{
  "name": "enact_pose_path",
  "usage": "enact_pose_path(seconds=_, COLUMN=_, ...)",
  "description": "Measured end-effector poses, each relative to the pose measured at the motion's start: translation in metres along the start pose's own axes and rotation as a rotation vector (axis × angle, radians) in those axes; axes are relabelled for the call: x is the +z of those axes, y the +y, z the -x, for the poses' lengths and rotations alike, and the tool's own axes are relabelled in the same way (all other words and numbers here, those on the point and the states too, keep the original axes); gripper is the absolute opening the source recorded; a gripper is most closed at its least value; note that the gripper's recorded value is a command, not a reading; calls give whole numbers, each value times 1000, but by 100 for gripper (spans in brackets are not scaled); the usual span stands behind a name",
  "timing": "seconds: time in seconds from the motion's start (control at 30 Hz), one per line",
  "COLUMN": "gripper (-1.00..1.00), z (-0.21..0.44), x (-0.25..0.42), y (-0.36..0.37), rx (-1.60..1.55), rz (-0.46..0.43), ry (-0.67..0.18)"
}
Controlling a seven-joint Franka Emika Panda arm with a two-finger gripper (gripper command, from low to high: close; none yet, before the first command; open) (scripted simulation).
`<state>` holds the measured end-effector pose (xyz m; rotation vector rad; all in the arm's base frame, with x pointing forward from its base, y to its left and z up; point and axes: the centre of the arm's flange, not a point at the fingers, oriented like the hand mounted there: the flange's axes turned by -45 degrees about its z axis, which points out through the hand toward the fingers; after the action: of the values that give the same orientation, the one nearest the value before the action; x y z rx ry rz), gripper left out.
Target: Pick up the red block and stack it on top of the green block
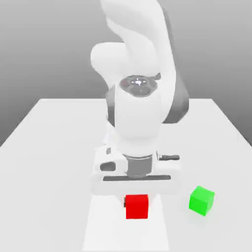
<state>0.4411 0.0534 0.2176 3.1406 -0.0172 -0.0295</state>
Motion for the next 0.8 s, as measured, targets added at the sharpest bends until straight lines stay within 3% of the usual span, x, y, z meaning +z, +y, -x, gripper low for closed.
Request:
enact_pose_path(seconds=0.5, gripper=-100, z=81, x=-25, y=-149, rx=211, rz=2, ry=7)
enact_pose_path(seconds=0.8, gripper=-100, z=85, x=-11, y=-158, rx=276, rz=-6, ry=32)
